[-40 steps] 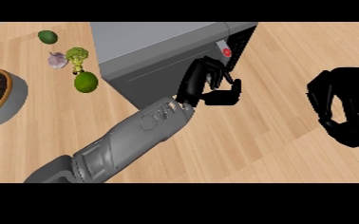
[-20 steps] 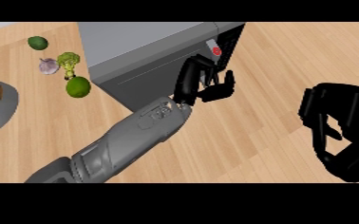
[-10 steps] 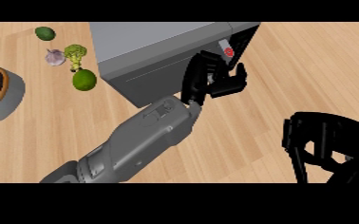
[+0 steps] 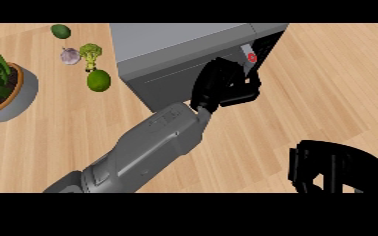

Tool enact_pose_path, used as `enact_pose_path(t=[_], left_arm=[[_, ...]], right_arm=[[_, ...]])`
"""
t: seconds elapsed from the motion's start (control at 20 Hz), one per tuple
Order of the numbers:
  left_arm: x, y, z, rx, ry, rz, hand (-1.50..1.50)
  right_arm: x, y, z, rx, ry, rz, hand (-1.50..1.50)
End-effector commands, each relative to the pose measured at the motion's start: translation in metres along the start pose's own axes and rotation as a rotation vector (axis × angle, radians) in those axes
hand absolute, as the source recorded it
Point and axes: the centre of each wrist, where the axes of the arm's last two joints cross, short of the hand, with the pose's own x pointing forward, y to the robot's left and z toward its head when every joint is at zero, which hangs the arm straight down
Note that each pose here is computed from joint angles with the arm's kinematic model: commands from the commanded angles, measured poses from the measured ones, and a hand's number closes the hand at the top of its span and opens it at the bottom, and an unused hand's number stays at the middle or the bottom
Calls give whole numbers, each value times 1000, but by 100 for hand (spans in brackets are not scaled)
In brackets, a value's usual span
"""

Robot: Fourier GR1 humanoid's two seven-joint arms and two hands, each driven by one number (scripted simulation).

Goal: Pick up the milk, place it into the microwave and close the microwave

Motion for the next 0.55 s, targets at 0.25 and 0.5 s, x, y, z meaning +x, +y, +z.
enact_pose_path(t=[0.25, 0.5], left_arm=[[-29, 76, 2, 188, 59, 126, 150], [-30, 77, 0, 149, 51, 145, 150]], right_arm=[[-2, 33, -5, -31, -35, -16, 150], [-1, 50, -9, -37, -36, -11, 150]])
